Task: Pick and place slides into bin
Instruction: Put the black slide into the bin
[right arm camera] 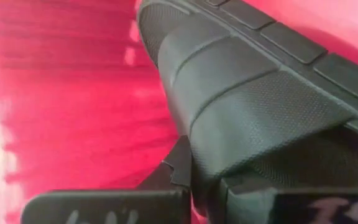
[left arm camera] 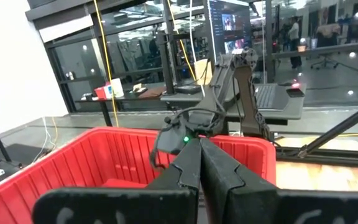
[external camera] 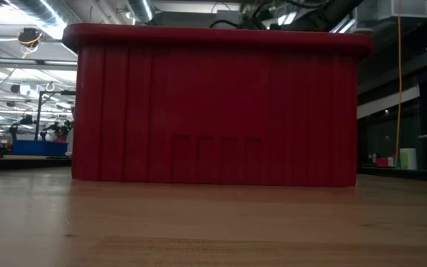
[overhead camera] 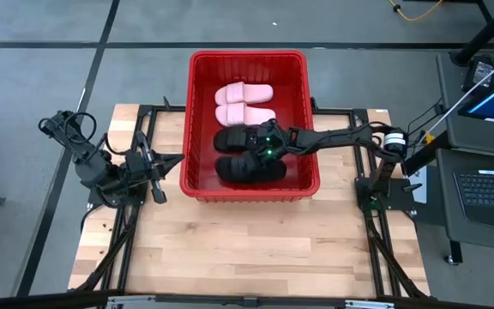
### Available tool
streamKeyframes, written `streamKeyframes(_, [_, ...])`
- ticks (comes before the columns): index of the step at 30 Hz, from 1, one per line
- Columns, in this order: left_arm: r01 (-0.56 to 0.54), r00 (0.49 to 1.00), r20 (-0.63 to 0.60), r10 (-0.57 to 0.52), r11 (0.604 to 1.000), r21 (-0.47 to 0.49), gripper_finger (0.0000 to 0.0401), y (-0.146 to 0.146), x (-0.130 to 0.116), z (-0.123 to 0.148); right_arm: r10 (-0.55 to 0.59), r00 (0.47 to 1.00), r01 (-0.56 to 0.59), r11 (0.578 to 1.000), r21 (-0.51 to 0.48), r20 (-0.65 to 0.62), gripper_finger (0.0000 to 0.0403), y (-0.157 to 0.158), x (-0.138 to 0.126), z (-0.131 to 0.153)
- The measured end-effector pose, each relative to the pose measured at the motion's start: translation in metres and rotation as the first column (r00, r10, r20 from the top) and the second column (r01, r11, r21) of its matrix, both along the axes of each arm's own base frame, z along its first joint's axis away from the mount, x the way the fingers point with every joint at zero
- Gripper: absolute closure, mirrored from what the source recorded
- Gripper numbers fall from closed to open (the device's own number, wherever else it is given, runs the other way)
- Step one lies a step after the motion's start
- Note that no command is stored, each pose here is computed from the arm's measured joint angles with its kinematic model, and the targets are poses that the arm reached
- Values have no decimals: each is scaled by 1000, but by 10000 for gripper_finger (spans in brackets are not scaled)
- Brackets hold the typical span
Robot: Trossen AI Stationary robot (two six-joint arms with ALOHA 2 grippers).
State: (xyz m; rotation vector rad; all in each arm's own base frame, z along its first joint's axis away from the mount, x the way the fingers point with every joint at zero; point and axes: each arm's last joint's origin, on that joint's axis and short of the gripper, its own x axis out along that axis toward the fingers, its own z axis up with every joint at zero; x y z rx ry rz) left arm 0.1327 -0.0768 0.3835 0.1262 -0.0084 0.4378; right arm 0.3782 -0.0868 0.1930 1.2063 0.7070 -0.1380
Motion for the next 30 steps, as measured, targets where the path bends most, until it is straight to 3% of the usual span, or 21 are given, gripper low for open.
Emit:
streamKeyframes(12, [1,1000,7,-1,1000,-20,399,0,1,0,-12,1000,12,999,49,0,386,-10,8,-20])
streamKeyframes(30, [1,1000,7,-1,1000,-20,399,0,1,-1,-8,1000,8,1000,-26,14,379,-22,4,-20])
